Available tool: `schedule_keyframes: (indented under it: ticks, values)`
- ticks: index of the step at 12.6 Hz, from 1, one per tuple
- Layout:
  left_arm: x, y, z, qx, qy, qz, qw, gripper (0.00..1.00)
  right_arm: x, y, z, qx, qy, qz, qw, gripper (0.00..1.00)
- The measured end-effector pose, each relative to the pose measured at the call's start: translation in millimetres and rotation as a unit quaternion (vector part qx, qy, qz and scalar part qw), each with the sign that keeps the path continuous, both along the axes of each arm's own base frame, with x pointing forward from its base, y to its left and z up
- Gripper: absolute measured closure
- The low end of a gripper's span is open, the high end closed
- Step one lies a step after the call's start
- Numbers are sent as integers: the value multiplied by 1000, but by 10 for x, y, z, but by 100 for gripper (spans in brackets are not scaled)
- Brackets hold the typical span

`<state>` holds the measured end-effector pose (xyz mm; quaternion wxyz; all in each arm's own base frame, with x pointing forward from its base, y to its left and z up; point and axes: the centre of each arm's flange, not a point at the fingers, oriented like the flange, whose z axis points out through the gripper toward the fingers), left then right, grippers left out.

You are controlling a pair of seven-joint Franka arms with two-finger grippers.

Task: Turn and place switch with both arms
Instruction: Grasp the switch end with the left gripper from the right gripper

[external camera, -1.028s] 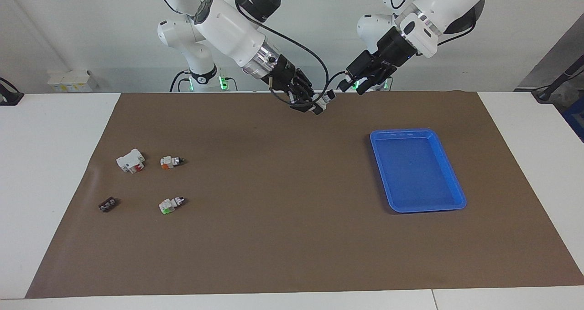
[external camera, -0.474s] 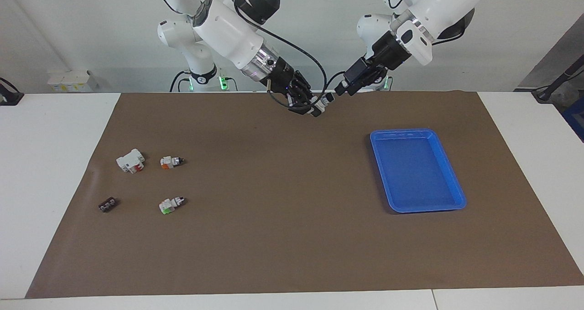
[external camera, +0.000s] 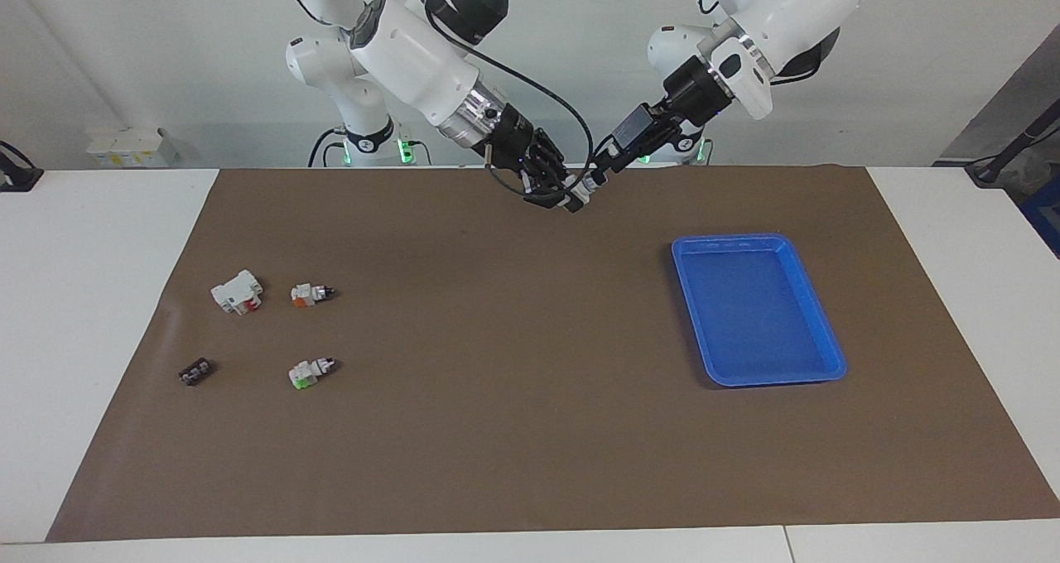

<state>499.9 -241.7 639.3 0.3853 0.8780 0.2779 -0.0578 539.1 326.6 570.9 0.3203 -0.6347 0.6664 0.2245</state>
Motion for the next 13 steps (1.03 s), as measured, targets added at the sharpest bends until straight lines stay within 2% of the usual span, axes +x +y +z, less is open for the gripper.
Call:
schedule_keyframes:
  ticks: [3, 4, 5, 6, 13]
  values:
    - [-30, -58, -37, 2, -4, -11, 1000, 46, 0, 0, -2, 0, 0, 0, 1000, 67]
    - [-33, -63, -56, 3, -6, -15, 1000, 56, 0, 0, -3, 0, 0, 0, 1000, 67]
    - [-33, -61, -79, 5, -9, -20, 1000, 56, -1, 0, -3, 0, 0, 0, 1000, 67]
    - [-31, -55, -97, 6, -14, -26, 1000, 62, -1, 0, -4, 0, 0, 0, 1000, 67]
    - [9, 7, -124, 15, -71, -68, 995, 69, -1, 1, -5, 0, 0, 0, 1000, 67]
